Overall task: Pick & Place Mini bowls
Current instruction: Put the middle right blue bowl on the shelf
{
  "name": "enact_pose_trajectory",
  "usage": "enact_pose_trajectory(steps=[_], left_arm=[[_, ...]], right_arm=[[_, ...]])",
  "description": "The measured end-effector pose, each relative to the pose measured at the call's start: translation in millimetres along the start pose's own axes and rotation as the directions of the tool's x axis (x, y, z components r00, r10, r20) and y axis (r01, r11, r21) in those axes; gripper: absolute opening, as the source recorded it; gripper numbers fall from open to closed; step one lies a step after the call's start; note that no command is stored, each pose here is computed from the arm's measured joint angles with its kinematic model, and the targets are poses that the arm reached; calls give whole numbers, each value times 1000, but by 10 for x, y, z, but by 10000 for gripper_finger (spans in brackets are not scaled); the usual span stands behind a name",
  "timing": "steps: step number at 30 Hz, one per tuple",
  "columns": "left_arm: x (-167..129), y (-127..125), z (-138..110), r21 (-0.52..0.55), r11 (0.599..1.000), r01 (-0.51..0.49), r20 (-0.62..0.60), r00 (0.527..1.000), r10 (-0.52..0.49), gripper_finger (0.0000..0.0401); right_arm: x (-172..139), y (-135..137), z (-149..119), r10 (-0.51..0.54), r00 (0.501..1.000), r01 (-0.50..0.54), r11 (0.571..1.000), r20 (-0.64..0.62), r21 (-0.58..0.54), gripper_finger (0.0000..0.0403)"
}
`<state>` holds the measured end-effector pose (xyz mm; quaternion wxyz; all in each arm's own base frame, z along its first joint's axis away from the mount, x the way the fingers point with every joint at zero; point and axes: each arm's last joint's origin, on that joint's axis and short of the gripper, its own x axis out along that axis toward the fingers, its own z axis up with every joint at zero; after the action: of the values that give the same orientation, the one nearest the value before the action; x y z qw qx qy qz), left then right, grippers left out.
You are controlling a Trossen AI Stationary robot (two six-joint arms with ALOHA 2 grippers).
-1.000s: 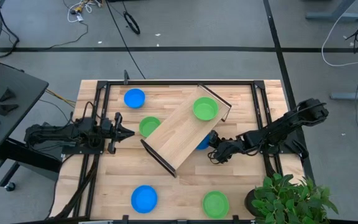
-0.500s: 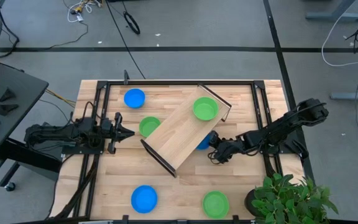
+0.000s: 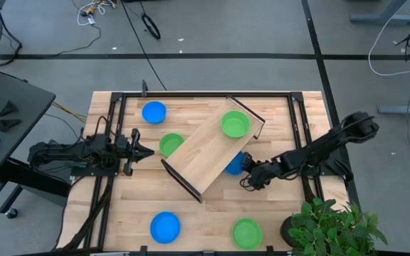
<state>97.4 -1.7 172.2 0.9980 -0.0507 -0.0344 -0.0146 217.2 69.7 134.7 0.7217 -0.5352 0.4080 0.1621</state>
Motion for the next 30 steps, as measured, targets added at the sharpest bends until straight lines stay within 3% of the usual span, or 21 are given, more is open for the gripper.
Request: enact_pose_trajectory(steps=[6,12,30], left_arm=[[0,0,0,0,1000,0,0,1000,0,32],[0,0,1,0,1000,0,1,1000,0,32],[0,0,1,0,1000,0,1,1000,0,32]], right_arm=[[-100,-81,10,-5,1000,5,999,4,37,0],[-139,-38,-19,85,996,-86,996,32,14,0],[-336,-56,43,160,955,-172,985,251,27,0]])
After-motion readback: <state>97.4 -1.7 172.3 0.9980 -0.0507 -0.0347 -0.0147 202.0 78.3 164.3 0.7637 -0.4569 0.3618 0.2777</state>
